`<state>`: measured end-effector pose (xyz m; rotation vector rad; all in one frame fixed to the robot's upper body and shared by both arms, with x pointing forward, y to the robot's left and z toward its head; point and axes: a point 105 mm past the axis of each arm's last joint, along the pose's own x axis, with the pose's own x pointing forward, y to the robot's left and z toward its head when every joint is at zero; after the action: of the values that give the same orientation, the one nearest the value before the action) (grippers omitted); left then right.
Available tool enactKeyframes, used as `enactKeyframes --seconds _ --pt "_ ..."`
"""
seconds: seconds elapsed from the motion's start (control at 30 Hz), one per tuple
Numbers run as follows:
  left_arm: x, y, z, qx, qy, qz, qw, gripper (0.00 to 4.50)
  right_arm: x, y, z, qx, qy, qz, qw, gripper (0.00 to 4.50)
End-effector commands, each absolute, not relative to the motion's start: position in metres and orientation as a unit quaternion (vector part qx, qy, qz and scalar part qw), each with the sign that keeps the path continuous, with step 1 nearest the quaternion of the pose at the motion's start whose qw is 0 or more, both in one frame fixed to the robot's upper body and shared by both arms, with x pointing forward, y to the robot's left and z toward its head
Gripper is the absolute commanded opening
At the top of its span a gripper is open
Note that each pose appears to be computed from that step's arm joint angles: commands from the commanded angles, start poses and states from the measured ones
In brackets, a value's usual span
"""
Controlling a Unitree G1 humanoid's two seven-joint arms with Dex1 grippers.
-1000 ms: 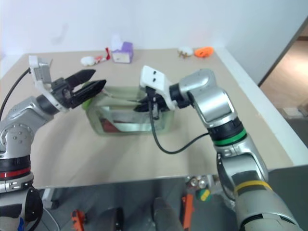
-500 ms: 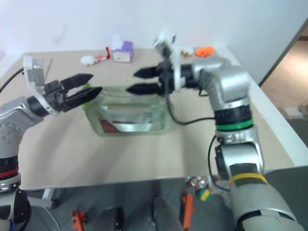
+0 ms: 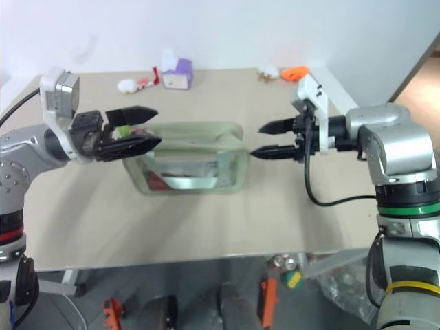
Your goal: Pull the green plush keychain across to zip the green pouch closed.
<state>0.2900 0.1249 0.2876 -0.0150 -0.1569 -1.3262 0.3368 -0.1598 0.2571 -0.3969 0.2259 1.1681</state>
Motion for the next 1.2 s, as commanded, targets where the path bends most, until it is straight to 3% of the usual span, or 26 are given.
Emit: enactKeyframes --seconds 0.03,0.33,0.7,0.9,1.03,1.2 --pt "0.284 0.121 0.295 0.01 -0.081 -0.631 0.771 4.5 0.332 -0.149 0.262 -0.197 0.084 0.555 0.804 3.74" --pt "0.281 0.122 0.283 0.013 -0.063 -0.634 0.771 4.5 0.333 -0.132 0.246 -0.186 0.1 0.58 0.787 3.74" --pt "0.293 0.15 0.285 -0.033 -0.097 -0.556 0.825 4.5 0.344 -0.131 0.235 -0.189 0.096 0.571 0.793 0.09" --pt "0.314 0.211 0.312 -0.129 -0.182 -0.421 0.879 4.5 0.345 -0.13 0.227 -0.19 0.103 0.571 0.792 0.04" --pt "0.315 0.239 0.29 -0.145 -0.153 -0.374 0.903 4.5 0.345 -0.131 0.218 -0.194 0.122 0.567 0.791 0.04" --pt "0.319 0.243 0.25 -0.128 -0.079 -0.358 0.921 4.5 0.344 -0.131 0.215 -0.193 0.122 0.568 0.791 0.04"
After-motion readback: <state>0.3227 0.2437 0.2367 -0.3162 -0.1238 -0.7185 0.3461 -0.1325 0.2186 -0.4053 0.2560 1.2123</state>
